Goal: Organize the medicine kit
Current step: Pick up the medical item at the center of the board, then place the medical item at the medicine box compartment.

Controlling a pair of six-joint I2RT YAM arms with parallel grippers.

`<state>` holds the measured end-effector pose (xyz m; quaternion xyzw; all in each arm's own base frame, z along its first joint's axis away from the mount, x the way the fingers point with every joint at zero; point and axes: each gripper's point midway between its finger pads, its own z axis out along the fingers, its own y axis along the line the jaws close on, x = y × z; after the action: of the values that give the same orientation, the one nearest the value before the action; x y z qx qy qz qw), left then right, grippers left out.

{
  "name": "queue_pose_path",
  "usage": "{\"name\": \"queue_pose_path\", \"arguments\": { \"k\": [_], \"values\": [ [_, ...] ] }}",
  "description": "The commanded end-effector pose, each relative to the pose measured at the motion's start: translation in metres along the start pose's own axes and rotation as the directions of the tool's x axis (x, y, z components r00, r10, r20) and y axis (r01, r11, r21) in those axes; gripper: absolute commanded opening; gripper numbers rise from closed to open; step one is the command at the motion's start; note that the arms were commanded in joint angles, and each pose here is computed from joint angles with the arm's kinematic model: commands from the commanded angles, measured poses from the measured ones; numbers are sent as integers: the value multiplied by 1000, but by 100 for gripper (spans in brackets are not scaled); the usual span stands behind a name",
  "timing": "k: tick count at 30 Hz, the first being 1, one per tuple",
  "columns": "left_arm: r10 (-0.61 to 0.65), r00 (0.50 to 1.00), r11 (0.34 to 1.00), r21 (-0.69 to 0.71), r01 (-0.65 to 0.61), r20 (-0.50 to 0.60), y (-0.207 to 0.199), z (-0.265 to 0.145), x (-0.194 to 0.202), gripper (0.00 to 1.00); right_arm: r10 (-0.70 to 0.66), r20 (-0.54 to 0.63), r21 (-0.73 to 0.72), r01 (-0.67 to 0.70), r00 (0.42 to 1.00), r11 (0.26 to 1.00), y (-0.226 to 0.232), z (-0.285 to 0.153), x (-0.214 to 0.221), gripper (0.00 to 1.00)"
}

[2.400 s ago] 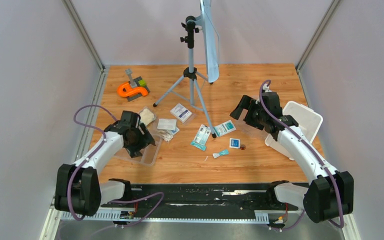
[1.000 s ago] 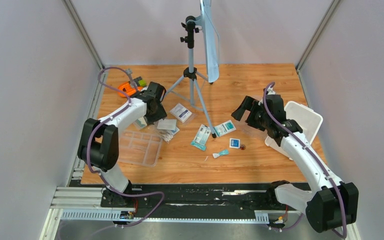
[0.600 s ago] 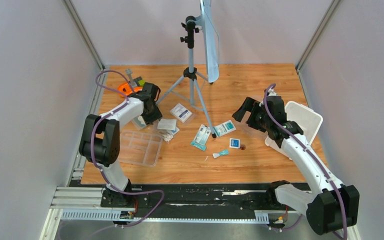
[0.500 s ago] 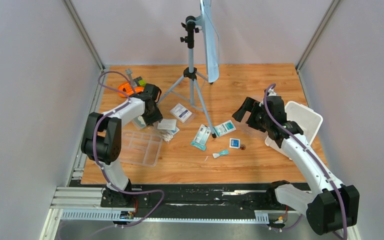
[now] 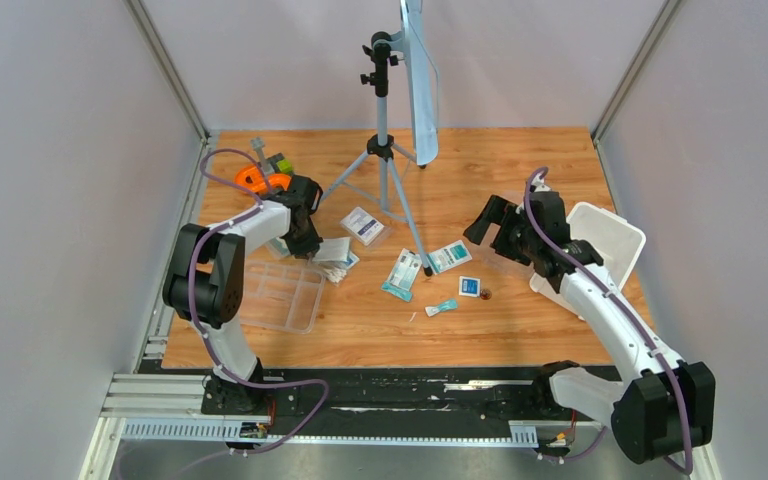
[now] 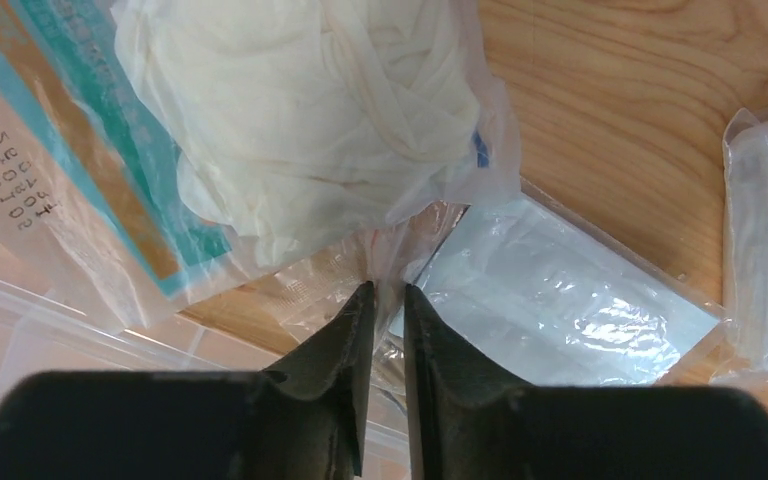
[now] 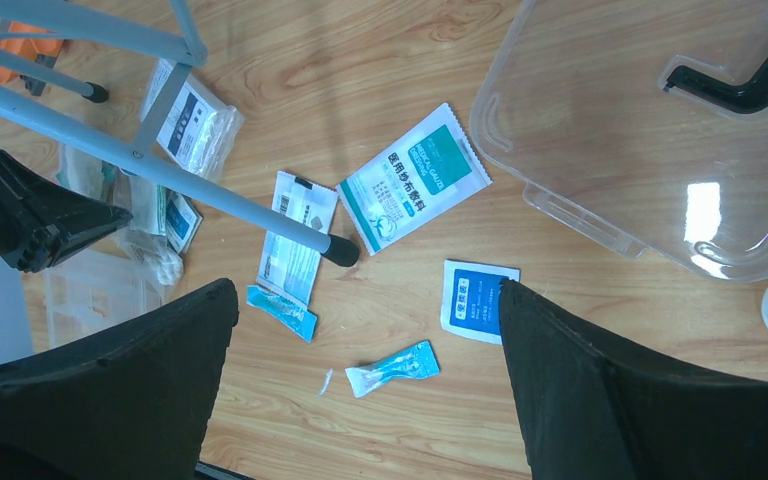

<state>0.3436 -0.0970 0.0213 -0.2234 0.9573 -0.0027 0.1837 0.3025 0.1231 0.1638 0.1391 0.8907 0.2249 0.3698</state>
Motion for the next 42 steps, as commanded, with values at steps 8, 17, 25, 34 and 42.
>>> {"name": "queue_pose_path", "arguments": {
  "k": [8,17,25,34,42],
  "values": [
    [76,994,996,39,-80,84,-2,-44,-23,0,6,24,-6,-6,1000,1000,6,3,-9,100],
    [157,972,980,98,-176,177,-11,-81,-41,0,13,12,-17,-13,1000,1000,9,5,-8,100],
    [206,940,956,149,-253,272,-16,-102,-50,0,17,6,-20,-17,1000,1000,9,6,-7,100],
    [233,917,942,160,-296,323,-14,-138,-60,0,16,7,-21,-15,1000,1000,10,7,-9,100],
    [276,901,905,225,-361,334,-13,-175,-49,0,13,4,-25,-13,1000,1000,9,7,-7,100]
  ]
}}
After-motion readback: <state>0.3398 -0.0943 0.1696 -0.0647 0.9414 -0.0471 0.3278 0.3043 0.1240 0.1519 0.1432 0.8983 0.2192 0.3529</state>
